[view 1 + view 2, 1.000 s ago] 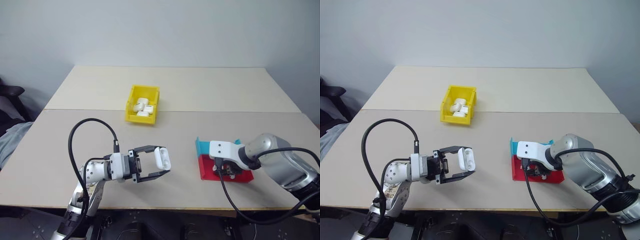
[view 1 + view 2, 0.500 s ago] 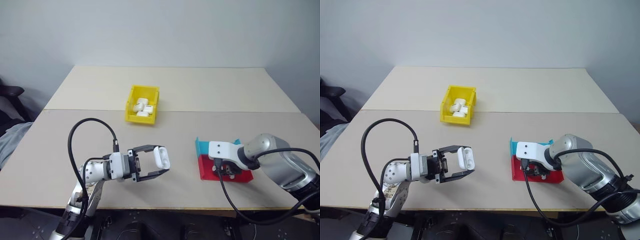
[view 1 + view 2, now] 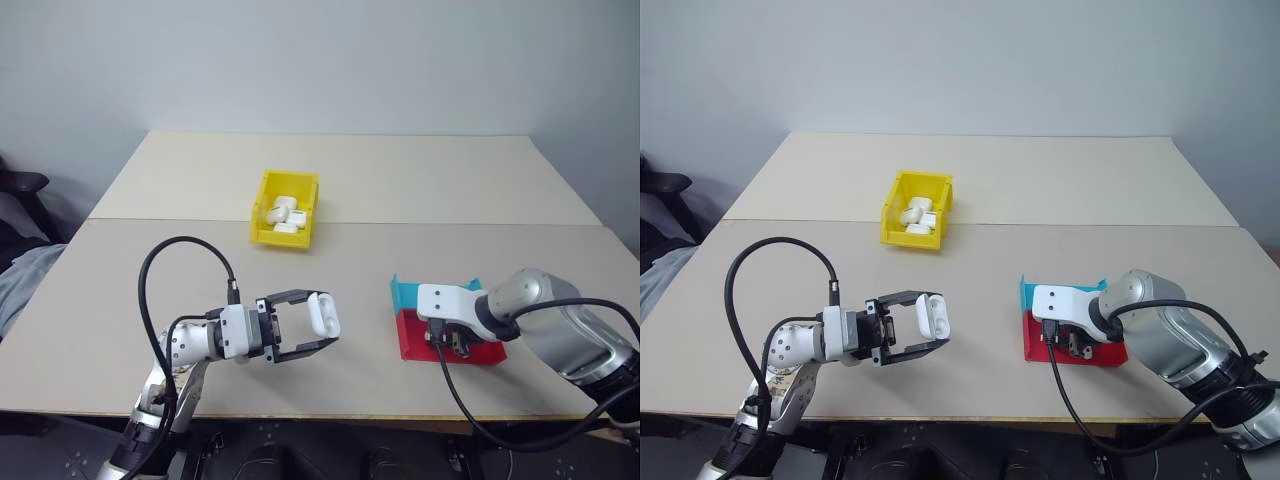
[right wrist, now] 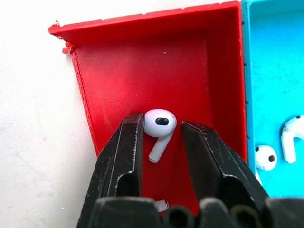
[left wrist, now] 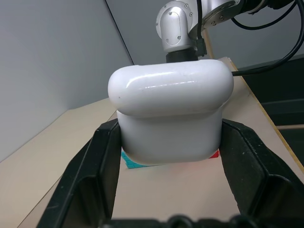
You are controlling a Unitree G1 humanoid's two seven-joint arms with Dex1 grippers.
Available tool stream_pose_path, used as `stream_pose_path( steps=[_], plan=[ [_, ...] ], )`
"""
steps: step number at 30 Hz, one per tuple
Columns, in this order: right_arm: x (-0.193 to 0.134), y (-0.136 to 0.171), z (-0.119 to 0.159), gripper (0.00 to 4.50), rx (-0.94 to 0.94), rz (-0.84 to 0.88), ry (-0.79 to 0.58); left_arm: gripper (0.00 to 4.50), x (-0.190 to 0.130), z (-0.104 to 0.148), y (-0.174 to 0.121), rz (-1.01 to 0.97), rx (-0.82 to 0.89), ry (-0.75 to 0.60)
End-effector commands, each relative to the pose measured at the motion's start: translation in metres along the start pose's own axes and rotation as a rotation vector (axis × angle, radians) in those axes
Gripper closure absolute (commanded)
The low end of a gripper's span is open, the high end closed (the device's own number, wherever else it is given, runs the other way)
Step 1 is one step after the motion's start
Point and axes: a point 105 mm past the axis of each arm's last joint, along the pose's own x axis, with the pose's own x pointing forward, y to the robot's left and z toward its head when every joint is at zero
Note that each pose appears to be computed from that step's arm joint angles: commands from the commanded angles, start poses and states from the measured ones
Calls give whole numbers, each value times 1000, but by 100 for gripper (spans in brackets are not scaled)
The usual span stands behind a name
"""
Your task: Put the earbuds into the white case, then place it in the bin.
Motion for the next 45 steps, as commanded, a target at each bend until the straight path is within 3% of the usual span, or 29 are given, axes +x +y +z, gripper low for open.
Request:
stream_pose_path(
  steps=[1, 4, 7, 12, 16, 24, 26, 30, 35, 38, 45],
  plan=[
    [-1, 0, -2, 287, -9, -11, 7, 171, 2, 9, 3, 5, 40, -29],
    [-1, 0, -2, 287, -11, -7, 7, 171, 2, 9, 3, 9, 40, -23],
    [-1, 0, -2, 374, -17, -10, 9, 171, 2, 9, 4, 10, 37, -21],
    [-3, 0, -1, 374, -14, -14, -2, 171, 3, 10, 4, 10, 39, -31],
    [-28, -5, 12, 374, -18, -55, -71, 171, 8, 18, 7, 12, 43, -75],
    [-142, -25, 76, 374, -11, -226, -684, 171, 28, 60, 15, -17, -55, -246],
    [-153, -25, 80, 374, -3, -233, -769, 171, 29, 65, 17, -20, -71, -267],
    [-184, -9, 105, 374, -162, -280, -1122, 171, 40, 70, 18, -68, -135, -281],
    [-190, 10, 125, 374, -245, -198, -1439, 171, 47, 69, 13, -132, -136, -276],
    [-187, 20, 130, 374, -311, -116, -1537, 171, 49, 68, 12, -148, -128, -276],
    [-168, 20, 130, 374, -371, -54, -1560, 171, 49, 75, 14, -151, -113, -294]
  ],
)
